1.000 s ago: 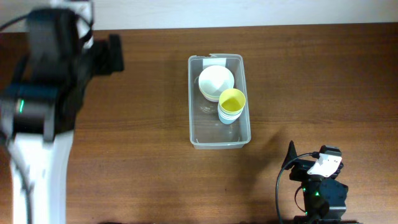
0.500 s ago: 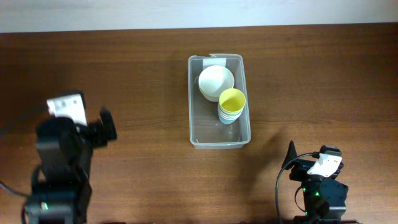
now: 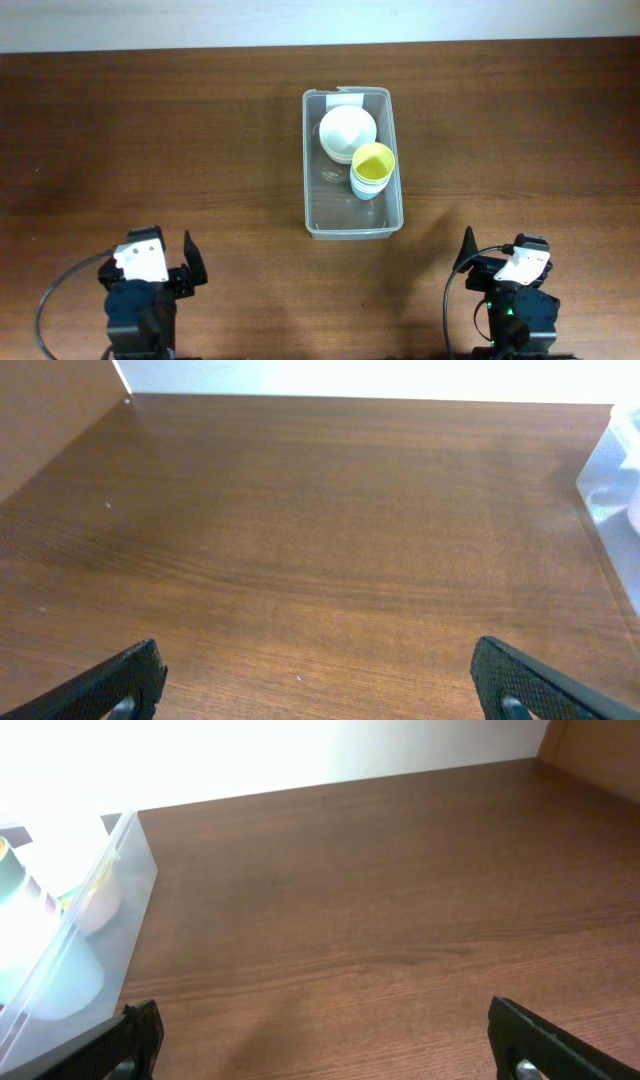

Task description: Pack container

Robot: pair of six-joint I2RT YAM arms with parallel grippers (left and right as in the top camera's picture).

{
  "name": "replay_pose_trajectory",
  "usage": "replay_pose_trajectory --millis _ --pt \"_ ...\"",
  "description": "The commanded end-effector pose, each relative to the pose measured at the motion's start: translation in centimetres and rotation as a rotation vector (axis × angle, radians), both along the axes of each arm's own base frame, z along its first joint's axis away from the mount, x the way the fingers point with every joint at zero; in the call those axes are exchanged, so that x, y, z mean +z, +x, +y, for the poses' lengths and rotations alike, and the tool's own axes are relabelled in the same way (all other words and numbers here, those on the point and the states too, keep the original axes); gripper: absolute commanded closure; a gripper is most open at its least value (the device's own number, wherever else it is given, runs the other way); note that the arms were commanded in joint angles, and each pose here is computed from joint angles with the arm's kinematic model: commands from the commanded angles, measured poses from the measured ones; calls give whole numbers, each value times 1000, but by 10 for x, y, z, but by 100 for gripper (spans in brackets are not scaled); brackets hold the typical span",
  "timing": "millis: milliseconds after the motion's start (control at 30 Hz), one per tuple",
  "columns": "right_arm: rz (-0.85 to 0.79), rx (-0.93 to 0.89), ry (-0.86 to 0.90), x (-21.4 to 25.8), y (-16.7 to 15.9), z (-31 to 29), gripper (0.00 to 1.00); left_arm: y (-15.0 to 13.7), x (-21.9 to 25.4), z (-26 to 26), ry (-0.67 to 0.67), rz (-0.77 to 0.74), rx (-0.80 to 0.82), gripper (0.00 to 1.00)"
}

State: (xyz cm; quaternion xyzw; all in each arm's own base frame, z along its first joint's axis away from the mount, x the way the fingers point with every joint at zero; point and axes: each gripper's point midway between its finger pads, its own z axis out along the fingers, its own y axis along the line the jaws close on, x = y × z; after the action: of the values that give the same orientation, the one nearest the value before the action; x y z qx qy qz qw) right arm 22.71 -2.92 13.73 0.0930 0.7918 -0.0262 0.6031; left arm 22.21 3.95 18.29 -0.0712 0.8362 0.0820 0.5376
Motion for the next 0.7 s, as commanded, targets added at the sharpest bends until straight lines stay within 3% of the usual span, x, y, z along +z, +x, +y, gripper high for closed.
replay_pose_trajectory --millis 0,667 --pt "-1 1 6 -2 0 1 1 0 -19 -4 7 -9 -30 0" --pt "-1 1 6 -2 0 1 1 -2 -58 -9 11 -84 -51 0"
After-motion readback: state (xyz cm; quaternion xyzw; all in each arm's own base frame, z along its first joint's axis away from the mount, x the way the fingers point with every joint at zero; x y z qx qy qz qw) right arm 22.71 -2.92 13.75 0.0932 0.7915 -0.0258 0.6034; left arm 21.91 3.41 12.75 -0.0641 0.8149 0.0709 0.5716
